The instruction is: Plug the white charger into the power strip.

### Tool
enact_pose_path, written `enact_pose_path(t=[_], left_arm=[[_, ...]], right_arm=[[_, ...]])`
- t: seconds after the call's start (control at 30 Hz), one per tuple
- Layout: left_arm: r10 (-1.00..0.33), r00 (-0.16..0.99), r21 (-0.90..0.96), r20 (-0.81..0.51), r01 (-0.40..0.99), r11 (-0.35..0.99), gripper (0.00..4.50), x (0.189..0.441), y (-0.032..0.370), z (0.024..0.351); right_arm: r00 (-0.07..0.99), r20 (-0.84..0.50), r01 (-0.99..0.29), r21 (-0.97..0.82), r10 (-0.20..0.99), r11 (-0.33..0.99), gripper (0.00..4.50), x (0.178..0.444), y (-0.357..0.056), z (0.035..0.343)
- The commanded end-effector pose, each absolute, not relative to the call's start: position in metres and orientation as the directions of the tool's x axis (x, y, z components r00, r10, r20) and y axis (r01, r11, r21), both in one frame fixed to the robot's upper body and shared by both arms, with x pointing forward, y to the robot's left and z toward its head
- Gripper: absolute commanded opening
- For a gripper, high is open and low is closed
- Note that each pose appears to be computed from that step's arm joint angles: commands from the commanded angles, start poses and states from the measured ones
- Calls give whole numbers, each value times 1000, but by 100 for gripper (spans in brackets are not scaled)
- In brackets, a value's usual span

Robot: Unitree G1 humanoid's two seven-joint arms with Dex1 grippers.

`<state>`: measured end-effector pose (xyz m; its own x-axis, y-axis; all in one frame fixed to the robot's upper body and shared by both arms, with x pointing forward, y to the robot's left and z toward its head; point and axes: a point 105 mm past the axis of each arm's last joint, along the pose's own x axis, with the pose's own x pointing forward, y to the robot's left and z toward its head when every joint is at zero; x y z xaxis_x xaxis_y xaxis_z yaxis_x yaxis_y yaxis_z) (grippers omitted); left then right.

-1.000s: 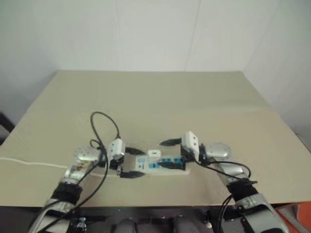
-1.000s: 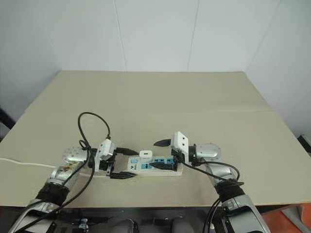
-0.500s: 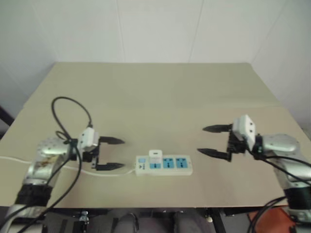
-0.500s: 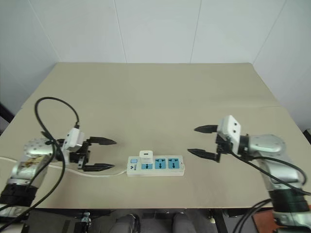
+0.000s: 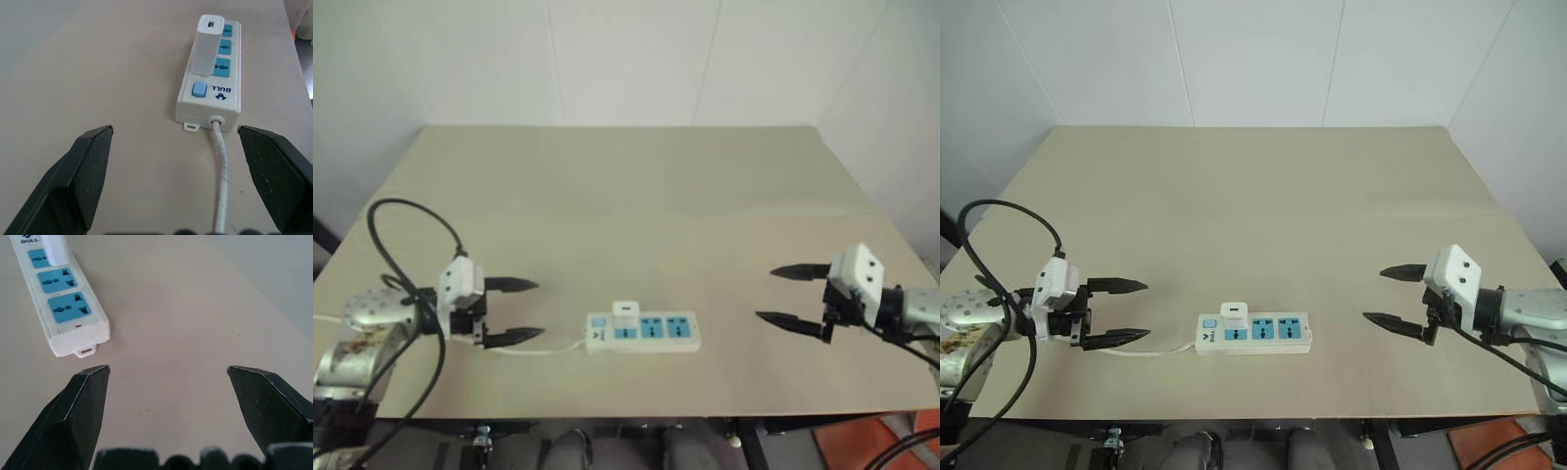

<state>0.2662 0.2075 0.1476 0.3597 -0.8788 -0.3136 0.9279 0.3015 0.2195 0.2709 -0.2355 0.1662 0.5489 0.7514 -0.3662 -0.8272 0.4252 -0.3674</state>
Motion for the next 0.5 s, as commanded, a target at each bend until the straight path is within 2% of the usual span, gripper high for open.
enact_pose_path(t=[0.03, 0.5], left_arm=[[-881, 364, 242, -300, 923, 299, 444, 265, 207, 156], [-888, 337, 235, -312, 933, 271, 444, 267, 205, 158]], right_arm=[[581, -325, -787, -458, 747, 413, 450, 269, -237, 186], [585, -328, -784, -462, 742, 414, 450, 268, -238, 184]])
